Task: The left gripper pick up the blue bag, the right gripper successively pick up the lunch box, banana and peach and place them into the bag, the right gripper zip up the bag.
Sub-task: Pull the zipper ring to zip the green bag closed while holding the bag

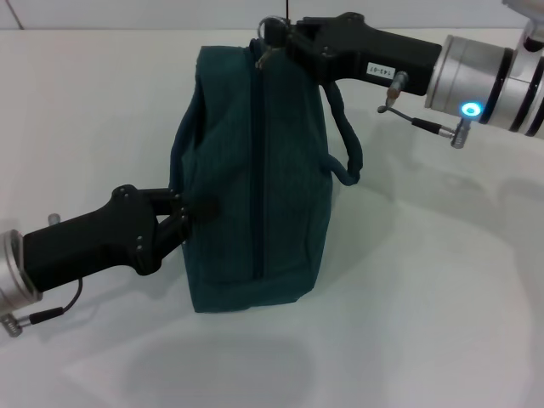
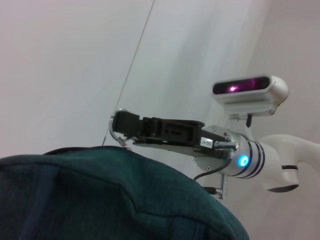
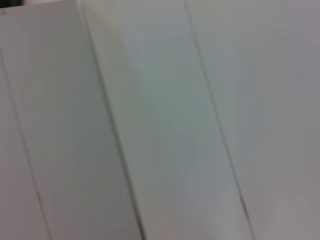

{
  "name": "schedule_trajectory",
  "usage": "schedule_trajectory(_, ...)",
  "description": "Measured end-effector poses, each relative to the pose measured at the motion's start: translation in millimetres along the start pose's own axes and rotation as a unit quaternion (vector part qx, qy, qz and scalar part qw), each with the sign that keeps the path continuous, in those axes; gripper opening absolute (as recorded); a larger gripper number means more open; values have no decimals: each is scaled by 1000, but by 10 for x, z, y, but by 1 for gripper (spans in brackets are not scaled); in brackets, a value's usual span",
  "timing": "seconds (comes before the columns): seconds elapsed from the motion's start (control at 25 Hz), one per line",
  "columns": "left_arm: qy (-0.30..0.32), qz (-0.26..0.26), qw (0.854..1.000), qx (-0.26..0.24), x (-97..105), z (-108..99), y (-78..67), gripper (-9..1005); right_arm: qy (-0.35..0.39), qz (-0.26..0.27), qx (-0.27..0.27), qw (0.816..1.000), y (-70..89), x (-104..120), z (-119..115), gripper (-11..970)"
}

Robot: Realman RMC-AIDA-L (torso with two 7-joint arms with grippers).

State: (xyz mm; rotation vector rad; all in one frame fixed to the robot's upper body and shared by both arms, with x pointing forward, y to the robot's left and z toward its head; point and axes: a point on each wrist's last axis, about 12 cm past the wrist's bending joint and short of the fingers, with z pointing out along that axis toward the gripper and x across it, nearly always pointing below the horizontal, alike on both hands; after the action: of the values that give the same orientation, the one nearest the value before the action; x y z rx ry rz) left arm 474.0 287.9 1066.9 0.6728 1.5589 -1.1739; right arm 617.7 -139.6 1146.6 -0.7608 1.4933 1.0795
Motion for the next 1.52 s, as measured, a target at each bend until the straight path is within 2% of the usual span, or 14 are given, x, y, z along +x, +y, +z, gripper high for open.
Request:
schedule_trajectory(0.32,-6,-6,1000,-22,55,-138,-35,54,-3,7,35,999,-99,44,-73,84)
schedule_trajectory(0.64,-18,-9,999,-48,75,-316,-63,54,-17,10,51,998,-122,73,-160,86)
schedule_trajectory(1.0,-26,-16,998,-49,118,-318,-106,138,-19,9,49,999,-107,93,-188,89)
schedule_trajectory(1.2,-41,-13,999,-15,44,-314,-154,185,-23,11,45,999,-97,94,-205,91)
schedule_trajectory(1.36,-69,-13,997,-17,-6,-314,-155,223,-25,11,41,999,-84,104,-221,92)
schedule_trajectory(1.52,-123,-9,992,-40,-70,-354,-149,376,-26,8,40,999,-78,113,-235,93)
